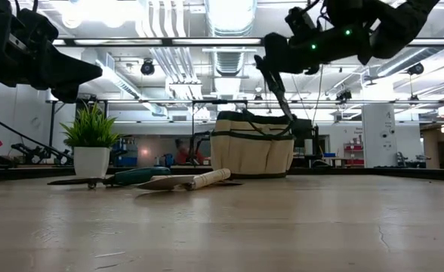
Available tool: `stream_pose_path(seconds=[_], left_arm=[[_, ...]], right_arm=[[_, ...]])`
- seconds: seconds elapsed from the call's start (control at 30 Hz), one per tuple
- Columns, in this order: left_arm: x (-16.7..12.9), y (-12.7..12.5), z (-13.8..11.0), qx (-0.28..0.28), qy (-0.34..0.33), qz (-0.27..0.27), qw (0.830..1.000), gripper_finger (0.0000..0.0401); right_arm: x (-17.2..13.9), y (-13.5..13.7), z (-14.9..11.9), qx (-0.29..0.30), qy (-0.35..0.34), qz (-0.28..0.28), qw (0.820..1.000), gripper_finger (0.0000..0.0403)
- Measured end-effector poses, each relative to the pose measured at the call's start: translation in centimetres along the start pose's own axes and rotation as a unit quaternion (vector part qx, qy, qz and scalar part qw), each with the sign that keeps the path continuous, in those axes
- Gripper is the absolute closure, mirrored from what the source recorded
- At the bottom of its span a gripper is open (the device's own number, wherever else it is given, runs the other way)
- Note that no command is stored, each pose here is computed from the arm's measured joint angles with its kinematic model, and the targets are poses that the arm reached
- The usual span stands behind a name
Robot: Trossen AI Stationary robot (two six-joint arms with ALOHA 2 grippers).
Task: Pick & Place Garden tools in Gardening bag
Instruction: Put the right green scissors into the green bag
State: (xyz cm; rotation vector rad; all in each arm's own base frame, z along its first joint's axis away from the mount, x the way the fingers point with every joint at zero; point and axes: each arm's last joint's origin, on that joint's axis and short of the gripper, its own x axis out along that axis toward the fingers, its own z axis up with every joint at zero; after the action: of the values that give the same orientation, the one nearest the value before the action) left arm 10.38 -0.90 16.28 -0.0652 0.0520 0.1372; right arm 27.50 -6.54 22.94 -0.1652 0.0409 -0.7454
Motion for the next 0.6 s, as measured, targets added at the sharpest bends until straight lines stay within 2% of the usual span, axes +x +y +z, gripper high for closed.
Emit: stream_pose_path(seconds=[0.3, 0.43, 0.6], left_arm=[[0.0, 0.0, 0.0, 0.000, 0.000, 0.000, 1.000, 0.0371], [0.0, 0.0, 0.0, 0.000, 0.000, 0.000, 1.000, 0.0371], [0.0, 0.0, 0.0, 0.000, 0.000, 0.000, 1.000, 0.0371]], right_arm=[[-1.9, -0.6, -1.1, 0.003, 0.016, -0.043, 0.999, 0.0367], [-1.2, -1.7, -1.7, 0.026, 0.015, -0.063, 0.998, 0.0367], [-0.1, -2.3, -2.4, 0.049, -0.013, -0.047, 0.998, 0.0367]])
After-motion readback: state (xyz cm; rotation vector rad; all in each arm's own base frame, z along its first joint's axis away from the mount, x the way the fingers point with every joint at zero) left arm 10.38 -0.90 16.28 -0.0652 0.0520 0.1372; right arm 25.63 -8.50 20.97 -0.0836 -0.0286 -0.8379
